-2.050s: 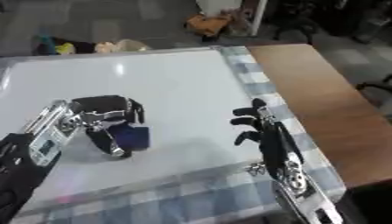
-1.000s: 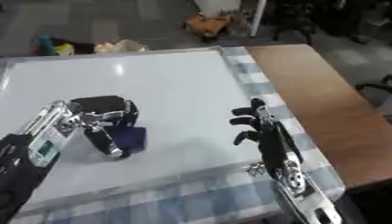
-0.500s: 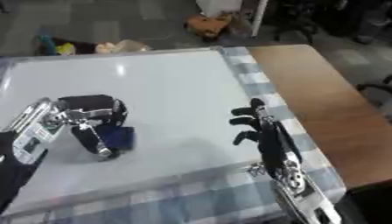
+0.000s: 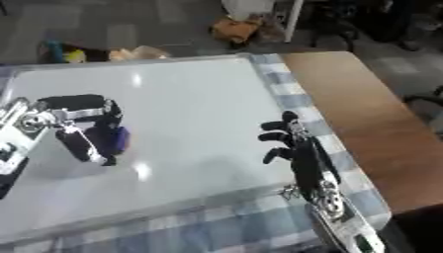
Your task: Wipe the whiteboard clean with a brush.
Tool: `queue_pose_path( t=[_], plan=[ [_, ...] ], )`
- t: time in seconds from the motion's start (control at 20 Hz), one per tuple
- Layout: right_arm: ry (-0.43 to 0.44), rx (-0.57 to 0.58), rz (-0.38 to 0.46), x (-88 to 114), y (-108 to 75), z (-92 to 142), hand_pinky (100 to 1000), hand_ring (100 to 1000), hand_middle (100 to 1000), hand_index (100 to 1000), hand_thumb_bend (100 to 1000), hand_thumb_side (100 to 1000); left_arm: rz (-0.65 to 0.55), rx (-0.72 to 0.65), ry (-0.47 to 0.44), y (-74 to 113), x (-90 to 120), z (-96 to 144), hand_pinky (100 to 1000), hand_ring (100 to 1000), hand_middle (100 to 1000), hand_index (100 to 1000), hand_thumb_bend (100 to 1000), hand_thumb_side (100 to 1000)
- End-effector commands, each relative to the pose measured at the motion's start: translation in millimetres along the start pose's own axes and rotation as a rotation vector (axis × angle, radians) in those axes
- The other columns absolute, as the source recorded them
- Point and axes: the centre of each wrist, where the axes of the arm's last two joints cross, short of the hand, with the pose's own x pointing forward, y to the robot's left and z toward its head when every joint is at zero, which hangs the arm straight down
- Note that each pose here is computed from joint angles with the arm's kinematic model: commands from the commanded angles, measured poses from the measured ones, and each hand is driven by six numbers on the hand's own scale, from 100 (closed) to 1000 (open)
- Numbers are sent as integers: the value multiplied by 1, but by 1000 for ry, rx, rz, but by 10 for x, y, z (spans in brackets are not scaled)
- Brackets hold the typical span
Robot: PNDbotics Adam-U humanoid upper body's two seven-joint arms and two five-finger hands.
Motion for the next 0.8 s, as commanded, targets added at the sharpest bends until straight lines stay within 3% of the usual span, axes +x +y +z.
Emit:
queue_pose_path(
  t=[0.05, 0.8],
  plan=[
    [-20, 0, 19, 52, -43, -28, 380, 685, 693, 657, 100, 1000, -23, 35, 26, 158, -52, 99, 460, 454, 377, 100, 501, 100],
    [-9, 12, 16, 25, -22, -11, 380, 685, 693, 657, 100, 1000, -56, 137, 297, 252, -551, 277, 457, 469, 410, 100, 539, 100]
  ],
)
